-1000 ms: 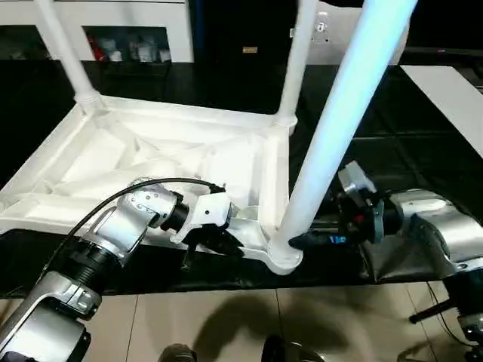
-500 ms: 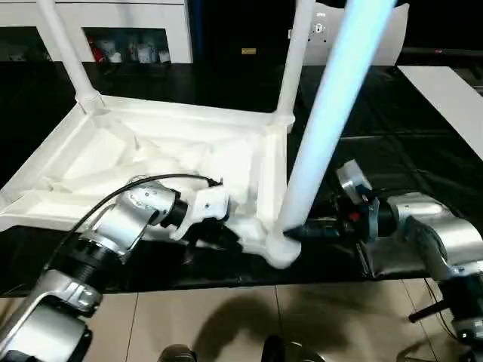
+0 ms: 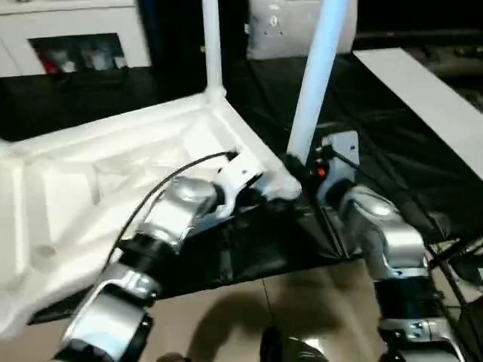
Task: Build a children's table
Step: Rotate leg to tighten
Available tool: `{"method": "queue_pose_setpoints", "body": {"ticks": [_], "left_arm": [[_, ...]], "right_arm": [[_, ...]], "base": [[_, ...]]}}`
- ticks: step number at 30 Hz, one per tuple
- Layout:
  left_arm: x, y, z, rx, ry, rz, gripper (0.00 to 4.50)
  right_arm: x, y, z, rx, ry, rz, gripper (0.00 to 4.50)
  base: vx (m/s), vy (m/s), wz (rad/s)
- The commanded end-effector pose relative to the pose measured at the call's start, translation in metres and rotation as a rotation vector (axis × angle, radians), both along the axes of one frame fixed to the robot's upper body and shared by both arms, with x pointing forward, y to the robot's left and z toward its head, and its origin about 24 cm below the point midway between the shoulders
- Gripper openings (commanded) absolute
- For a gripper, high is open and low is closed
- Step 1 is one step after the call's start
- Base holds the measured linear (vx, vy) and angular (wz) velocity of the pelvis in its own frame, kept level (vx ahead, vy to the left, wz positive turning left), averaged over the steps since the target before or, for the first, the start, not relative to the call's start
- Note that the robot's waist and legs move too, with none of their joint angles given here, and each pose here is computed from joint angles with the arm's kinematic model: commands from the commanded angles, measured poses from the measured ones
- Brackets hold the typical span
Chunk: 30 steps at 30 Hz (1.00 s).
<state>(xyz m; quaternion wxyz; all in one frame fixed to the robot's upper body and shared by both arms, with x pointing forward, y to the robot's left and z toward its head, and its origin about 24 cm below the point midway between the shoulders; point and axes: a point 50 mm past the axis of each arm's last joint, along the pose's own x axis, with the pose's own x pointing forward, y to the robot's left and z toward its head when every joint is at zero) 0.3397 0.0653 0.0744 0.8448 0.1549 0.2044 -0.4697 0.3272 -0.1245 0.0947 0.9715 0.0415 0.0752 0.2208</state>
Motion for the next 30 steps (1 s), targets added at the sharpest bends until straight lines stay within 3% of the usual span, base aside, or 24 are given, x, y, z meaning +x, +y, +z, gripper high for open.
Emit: {"method": "queue_pose_setpoints", "body": {"ticks": [1, 7, 8, 14, 20, 25, 30], "left_arm": [[0.001, -0.016, 0.017, -0.04, -0.07, -0.042, 0.0], [0.001, -0.003, 0.016, 0.008, -0.103, -0.082, 0.0], [-0.002, 0.004, 0.015, 0.023, -0.105, -0.126, 0.0], [-0.011, 0.017, 0.012, 0.04, -0.086, -0.268, 0.0], [-0.02, 0.026, 0.011, 0.066, -0.066, -0.426, 0.0], [-0.027, 0.036, 0.01, 0.131, -0.052, -0.57, 0.0], [-0.034, 0.039, 0.011, 0.149, -0.034, -0.674, 0.0]], "right_arm": [[-0.003, 0.024, 0.003, 0.036, -0.025, 0.09, 2.63], [-0.005, 0.005, 0.009, 0.043, -0.075, 0.128, 3.11], [-0.006, -0.013, 0.01, 0.018, -0.091, 0.175, 3.29], [-0.012, -0.041, 0.016, -0.055, -0.093, 0.366, 3.85], [-0.022, -0.057, 0.02, -0.123, -0.046, 0.587, 4.28], [-0.029, -0.063, 0.021, -0.183, 0.014, 0.783, 4.28], [-0.03, -0.061, 0.021, -0.186, 0.027, 0.884, 4.28]], "base": [[0.057, 0.005, 0.05], [0.018, 0.009, -0.03], [0.0, 0.0, 0.0], [0.0, 0.0, 0.0], [0.0, 0.0, 0.0], [0.0, 0.0, 0.0], [0.0, 0.0, 0.0]]}}
